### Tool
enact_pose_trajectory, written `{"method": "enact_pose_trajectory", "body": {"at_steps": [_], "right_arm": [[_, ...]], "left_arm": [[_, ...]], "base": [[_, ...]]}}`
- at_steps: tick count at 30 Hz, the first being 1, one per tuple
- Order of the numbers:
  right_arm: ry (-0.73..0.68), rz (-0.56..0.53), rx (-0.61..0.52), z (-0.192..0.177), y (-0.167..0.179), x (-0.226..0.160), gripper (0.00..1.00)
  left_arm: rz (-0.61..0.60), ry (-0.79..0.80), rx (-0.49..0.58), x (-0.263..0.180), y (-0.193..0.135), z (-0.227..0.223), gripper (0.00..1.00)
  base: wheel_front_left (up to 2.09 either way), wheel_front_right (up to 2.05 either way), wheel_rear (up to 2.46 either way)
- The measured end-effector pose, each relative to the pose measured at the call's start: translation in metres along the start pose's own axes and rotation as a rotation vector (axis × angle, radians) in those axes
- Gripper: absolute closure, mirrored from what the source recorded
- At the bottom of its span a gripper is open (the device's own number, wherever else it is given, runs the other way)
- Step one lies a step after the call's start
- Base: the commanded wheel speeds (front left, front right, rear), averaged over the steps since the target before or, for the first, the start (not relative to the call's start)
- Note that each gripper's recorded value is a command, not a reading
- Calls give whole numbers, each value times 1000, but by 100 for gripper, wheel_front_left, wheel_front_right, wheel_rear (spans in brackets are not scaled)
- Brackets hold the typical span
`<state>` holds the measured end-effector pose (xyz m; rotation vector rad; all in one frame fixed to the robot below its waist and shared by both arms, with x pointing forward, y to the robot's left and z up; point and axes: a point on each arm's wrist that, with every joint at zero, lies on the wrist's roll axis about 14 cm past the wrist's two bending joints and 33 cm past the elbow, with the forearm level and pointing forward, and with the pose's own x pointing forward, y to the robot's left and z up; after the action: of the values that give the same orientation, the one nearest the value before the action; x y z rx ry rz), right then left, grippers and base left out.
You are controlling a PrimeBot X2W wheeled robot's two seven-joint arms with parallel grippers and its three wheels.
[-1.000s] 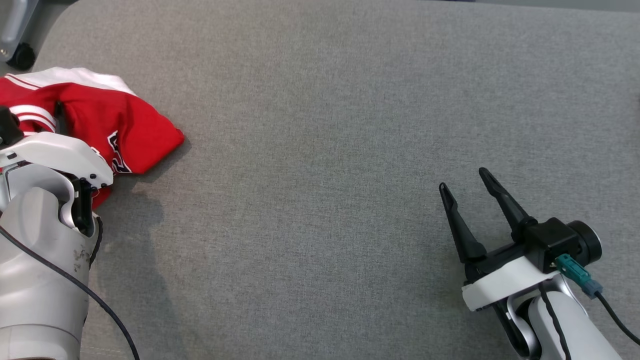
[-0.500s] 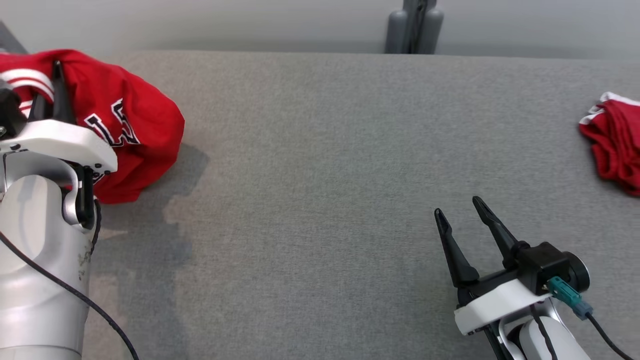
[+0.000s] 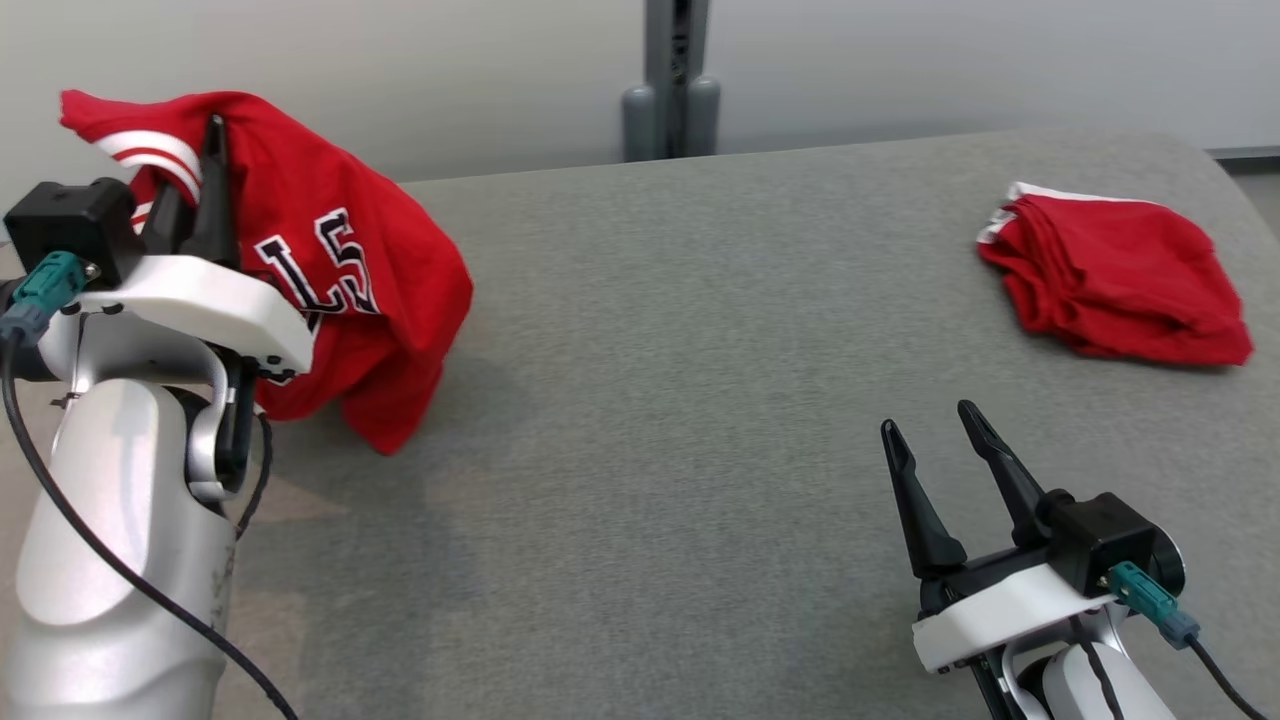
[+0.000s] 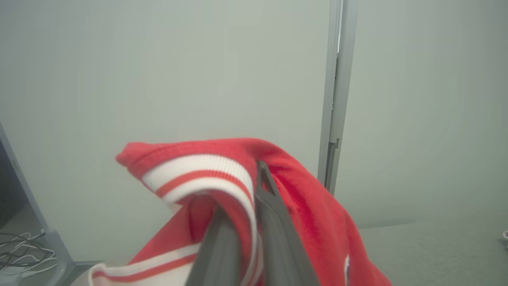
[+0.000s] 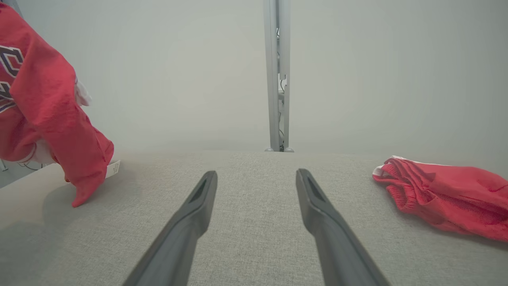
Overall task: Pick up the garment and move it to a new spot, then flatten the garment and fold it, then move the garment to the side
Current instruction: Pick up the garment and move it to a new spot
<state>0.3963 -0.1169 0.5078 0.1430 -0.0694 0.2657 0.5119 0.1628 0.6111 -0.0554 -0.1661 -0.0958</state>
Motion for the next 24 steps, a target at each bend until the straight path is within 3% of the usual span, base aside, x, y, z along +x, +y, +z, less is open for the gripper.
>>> {"method": "enact_pose_trajectory", "body": {"at_steps": [12, 16, 24], "right_arm": [[-39, -172, -24, 19, -46, -39, 0], [-43, -221, -30, 21, -59, -50, 0], [-38, -264, -34, 21, -71, -54, 0]], "left_arm": [[-293, 24, -65, 10, -132, -2, 100], [-386, 57, -43, 8, -172, -14, 100], [-497, 198, -3, -1, -220, -67, 100]], "base": [[0, 0, 0], [0, 0, 0], [0, 0, 0]]}}
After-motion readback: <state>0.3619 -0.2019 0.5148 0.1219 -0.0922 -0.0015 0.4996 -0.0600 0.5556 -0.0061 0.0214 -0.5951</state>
